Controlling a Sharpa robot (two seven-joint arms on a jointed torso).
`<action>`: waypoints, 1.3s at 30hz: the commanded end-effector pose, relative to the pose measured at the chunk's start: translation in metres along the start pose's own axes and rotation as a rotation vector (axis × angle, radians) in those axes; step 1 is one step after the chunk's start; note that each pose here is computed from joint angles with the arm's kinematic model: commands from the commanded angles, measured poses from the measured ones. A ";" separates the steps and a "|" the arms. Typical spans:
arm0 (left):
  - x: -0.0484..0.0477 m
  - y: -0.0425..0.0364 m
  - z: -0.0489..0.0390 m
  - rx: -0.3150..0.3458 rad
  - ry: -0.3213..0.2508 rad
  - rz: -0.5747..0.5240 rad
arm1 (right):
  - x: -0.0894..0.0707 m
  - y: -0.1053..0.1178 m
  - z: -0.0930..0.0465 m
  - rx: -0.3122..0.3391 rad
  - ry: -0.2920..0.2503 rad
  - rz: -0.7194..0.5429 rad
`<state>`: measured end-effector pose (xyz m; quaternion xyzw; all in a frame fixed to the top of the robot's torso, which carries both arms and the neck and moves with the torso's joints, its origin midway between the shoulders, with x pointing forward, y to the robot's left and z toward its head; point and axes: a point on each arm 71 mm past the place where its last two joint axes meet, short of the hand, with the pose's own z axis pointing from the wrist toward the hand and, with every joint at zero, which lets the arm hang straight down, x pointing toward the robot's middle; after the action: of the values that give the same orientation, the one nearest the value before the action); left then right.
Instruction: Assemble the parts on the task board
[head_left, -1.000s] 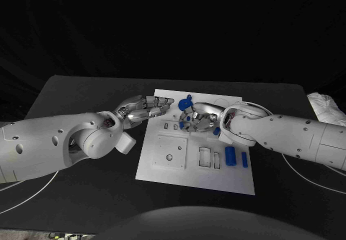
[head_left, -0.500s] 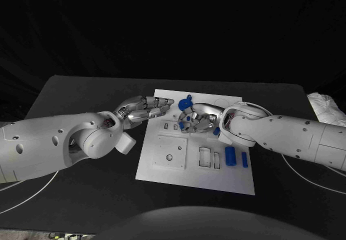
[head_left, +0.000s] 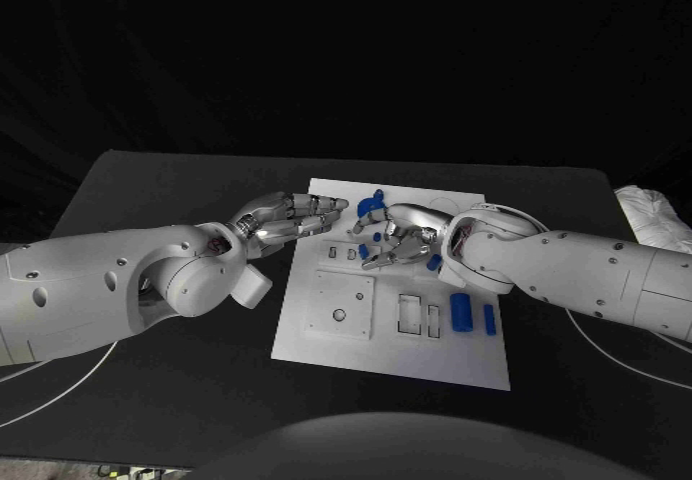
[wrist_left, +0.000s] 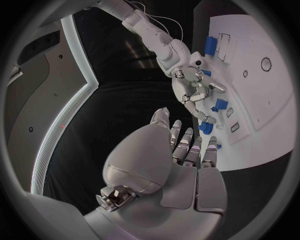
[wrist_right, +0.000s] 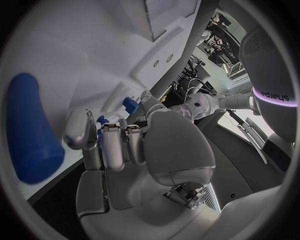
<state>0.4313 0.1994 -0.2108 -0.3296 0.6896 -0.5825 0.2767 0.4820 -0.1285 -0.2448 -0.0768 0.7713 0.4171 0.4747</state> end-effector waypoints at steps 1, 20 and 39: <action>0.0010 -0.0011 -0.0003 0.009 0.011 -0.004 | -0.007 0.005 -0.003 -0.077 -0.087 -0.009; -0.0086 -0.0047 -0.0062 0.054 -0.085 0.052 | -0.083 0.026 -0.052 -0.218 -0.326 0.034; -0.0280 -0.0344 0.0077 -0.521 0.030 0.668 | -0.092 0.001 -0.087 -0.041 -0.276 0.250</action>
<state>0.4627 0.2061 -0.1606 -0.1989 0.7955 -0.4231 0.3856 0.4743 -0.2178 -0.1457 0.0368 0.6645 0.4930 0.5604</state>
